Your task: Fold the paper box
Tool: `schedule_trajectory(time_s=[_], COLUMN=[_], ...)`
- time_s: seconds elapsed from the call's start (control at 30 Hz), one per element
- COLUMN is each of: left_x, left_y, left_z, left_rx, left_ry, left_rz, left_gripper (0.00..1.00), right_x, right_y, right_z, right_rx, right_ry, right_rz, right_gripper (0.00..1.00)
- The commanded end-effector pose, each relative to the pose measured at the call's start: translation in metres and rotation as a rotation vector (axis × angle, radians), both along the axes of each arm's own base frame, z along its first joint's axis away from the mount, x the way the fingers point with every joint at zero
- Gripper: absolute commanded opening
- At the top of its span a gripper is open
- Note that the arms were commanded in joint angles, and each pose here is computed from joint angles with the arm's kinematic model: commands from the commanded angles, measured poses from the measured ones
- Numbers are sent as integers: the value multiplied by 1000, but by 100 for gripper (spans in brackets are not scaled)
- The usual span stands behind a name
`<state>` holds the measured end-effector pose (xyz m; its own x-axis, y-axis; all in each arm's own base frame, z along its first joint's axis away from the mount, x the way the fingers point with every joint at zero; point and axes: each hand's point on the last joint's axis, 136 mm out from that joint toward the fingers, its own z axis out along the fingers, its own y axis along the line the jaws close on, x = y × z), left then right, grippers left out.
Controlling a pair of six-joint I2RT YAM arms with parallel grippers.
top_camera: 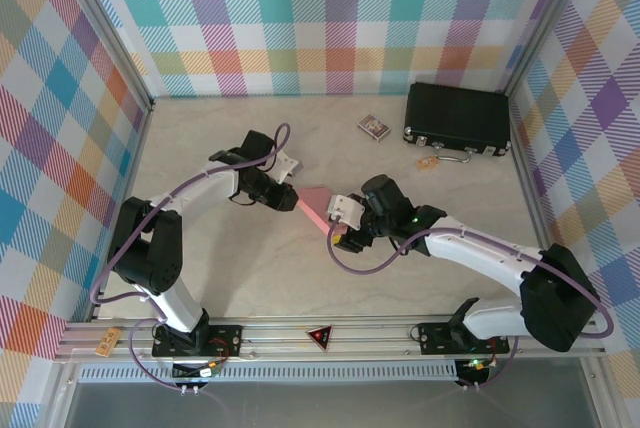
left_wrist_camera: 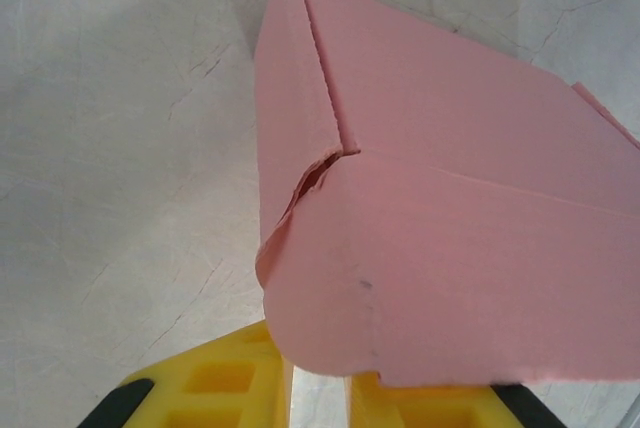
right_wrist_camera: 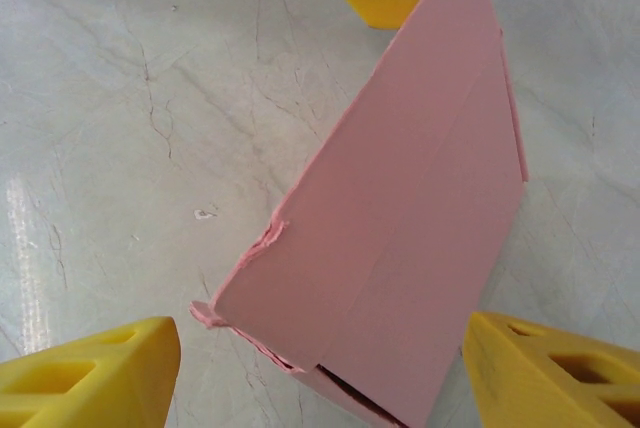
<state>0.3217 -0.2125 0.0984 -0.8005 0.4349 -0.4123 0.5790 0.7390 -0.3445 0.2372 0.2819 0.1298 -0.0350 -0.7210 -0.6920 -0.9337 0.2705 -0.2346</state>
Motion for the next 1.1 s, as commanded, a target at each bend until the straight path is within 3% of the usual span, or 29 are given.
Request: schedule_trajectory(time_s=[0.0, 0.43, 0.57, 0.83, 1.07], left_x=[-6, -18, -23, -24, -7], left_y=[2, 24, 31, 37, 37], left_z=[-7, -24, -15, -2, 48], left_rx=[10, 44, 50, 29, -40], left_ry=[-3, -76, -116, -193, -335], left_rz=[21, 165, 173, 219, 287], left_gripper=[22, 35, 40, 39, 40], right_x=[2, 17, 27, 25, 32], right_y=[1, -2, -8, -3, -16], right_z=[-8, -19, -20, -26, -26], right_rx=[-3, 2, 16, 33, 53], right_ry=[10, 41, 83, 169, 258], right_rz=[-18, -113, -186, -197, -317], right_gripper=[75, 75, 75, 71, 70])
